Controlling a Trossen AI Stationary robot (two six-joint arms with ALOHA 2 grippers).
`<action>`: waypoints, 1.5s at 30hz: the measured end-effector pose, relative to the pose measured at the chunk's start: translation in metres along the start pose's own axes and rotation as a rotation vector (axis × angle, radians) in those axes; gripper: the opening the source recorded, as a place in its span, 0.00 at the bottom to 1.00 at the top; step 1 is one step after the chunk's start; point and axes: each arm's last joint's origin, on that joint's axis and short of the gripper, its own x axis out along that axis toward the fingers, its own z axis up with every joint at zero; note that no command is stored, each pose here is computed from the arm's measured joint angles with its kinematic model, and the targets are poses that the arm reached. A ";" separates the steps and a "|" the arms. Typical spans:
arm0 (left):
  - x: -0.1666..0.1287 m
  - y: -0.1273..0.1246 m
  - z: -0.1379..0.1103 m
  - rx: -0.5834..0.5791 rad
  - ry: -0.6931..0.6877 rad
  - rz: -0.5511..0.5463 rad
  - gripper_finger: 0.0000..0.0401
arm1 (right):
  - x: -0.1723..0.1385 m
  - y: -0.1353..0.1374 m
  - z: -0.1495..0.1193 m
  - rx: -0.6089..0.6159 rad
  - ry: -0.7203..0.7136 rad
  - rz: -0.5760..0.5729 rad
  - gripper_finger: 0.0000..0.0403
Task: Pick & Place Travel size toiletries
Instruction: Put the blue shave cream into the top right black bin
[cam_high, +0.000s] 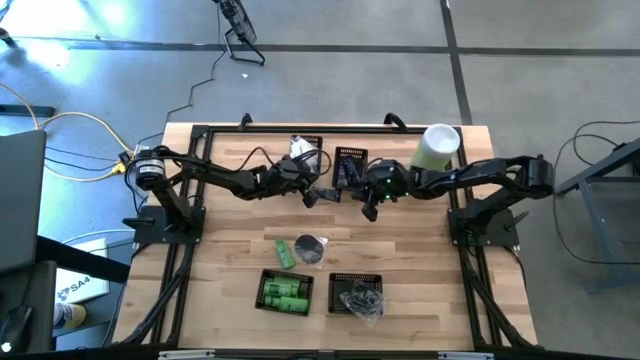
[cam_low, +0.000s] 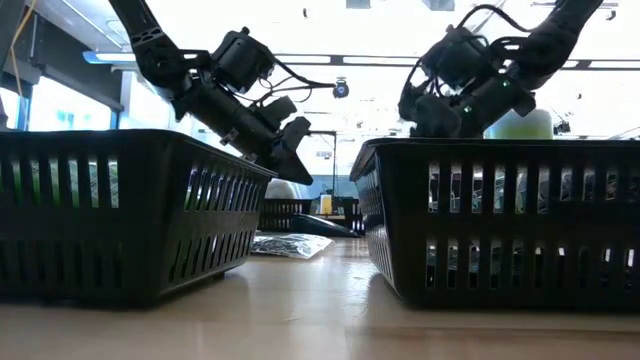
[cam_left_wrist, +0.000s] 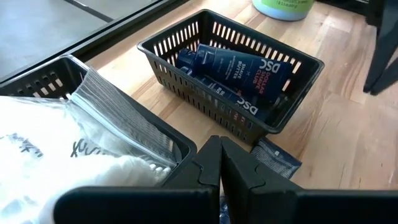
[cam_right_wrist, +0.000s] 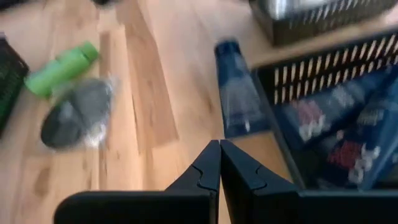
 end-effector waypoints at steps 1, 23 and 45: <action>0.000 0.000 0.000 0.000 0.001 0.000 0.00 | 0.002 0.000 0.001 0.002 -0.008 -0.007 0.01; 0.000 0.000 0.000 0.000 0.004 -0.009 0.00 | 0.015 -0.012 -0.011 0.036 0.029 -0.164 0.01; 0.000 0.000 -0.001 0.001 0.009 -0.008 0.00 | 0.020 -0.035 -0.008 0.072 -0.023 -0.159 0.01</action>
